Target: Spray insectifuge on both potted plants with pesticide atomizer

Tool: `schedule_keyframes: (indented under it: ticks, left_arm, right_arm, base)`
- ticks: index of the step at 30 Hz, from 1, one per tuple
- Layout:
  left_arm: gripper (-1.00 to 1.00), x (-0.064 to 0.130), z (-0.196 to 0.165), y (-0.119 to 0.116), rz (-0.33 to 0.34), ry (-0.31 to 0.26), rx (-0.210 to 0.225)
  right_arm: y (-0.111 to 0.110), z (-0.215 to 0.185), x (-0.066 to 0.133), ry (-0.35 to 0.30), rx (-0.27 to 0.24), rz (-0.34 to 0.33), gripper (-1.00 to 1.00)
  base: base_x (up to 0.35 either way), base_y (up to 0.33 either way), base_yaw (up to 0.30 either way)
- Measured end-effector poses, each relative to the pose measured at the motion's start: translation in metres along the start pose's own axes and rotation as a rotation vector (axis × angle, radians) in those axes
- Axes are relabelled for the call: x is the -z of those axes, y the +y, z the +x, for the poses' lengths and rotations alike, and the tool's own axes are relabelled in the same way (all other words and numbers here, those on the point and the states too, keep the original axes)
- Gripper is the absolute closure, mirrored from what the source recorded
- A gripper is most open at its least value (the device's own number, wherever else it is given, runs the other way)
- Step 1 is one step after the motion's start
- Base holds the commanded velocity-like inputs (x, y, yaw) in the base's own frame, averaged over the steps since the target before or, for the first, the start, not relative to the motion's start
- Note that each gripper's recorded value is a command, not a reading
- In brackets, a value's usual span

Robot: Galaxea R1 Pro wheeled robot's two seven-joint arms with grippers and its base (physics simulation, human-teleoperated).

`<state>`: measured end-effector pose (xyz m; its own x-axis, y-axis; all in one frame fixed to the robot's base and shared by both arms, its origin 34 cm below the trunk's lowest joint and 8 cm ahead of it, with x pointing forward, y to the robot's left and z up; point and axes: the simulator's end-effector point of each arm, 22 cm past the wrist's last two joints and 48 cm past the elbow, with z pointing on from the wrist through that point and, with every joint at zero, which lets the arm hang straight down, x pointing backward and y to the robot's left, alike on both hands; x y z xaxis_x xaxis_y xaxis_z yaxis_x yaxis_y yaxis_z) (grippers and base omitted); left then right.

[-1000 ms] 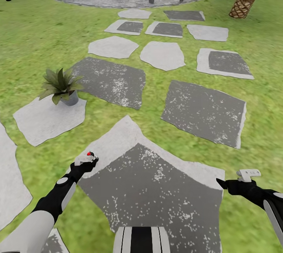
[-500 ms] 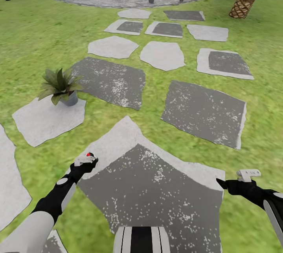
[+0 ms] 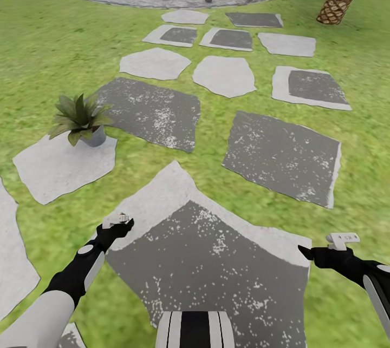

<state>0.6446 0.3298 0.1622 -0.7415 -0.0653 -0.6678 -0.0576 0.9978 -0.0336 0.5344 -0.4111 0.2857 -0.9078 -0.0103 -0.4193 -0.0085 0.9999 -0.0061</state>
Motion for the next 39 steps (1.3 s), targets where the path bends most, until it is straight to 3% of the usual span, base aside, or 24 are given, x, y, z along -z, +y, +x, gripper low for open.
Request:
schedule_keyframes:
  ticks: [18,39]
  left_arm:
    - [-1.00,-0.010,0.032,0.002,-0.004,0.050,0.002]
    - [-1.00,-0.011,0.038,0.003,-0.008,0.056,0.008]
  right_arm:
    - [0.000,0.020,-0.016,0.050,0.001,0.001,-1.00]
    - [0.000,0.025,-0.019,0.061,0.001,0.000,-1.00]
  base:
    - [0.000,0.000,0.000]
    - [0.049,0.000,0.000]
